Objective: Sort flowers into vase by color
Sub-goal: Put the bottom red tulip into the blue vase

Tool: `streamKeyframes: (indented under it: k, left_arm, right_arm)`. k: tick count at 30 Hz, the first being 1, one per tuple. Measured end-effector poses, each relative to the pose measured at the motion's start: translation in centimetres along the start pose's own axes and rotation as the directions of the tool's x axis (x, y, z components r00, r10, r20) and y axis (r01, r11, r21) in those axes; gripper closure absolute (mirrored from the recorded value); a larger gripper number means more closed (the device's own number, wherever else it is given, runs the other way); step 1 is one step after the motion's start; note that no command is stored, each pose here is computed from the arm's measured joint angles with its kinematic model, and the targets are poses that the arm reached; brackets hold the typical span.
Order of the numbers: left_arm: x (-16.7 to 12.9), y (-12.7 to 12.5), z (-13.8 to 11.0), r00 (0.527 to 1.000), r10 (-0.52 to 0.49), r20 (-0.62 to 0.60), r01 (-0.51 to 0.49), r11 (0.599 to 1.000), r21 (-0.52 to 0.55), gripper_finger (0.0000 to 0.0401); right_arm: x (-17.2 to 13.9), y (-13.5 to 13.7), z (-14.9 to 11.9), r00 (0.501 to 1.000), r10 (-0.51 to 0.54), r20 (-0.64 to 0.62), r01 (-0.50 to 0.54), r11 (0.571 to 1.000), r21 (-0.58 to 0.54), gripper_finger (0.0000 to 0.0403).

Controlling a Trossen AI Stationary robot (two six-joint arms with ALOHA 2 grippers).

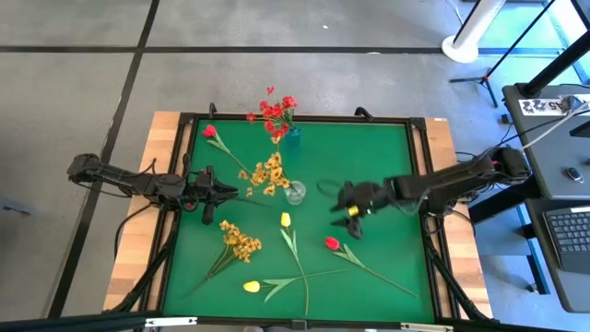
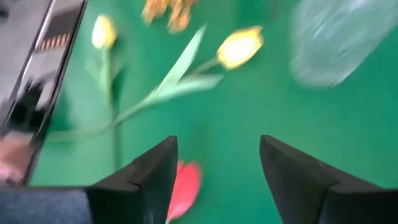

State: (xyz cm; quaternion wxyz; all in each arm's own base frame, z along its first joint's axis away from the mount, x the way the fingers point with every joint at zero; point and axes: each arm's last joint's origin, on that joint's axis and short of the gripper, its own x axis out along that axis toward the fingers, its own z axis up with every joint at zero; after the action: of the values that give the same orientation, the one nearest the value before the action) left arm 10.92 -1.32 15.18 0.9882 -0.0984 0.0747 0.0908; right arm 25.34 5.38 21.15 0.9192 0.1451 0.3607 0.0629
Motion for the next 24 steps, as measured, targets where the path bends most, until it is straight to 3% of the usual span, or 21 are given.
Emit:
streamKeyframes:
  k: [9, 19, 24]
  left_arm:
    - [0.0, 0.0, 0.0, 1.0, 0.0, 0.0, 0.0, 1.0, 0.0, 0.0335]
    - [0.0, 0.0, 0.0, 1.0, 0.0, 0.0, 0.0, 1.0, 0.0, 0.0335]
    - [0.0, 0.0, 0.0, 1.0, 0.0, 0.0, 0.0, 1.0, 0.0, 0.0335]
  right_arm:
    - [-0.6, 5.4, -5.8, 0.962, -0.13, -0.239, 0.15, 0.986, 0.069, 0.0183]
    - [-1.1, 8.1, -8.3, 0.944, -0.088, -0.317, 0.16, 0.964, 0.21, 0.0183]
    - [0.5, 8.7, -9.5, 0.93, -0.089, -0.356, 0.169, 0.965, 0.2, 0.0183]
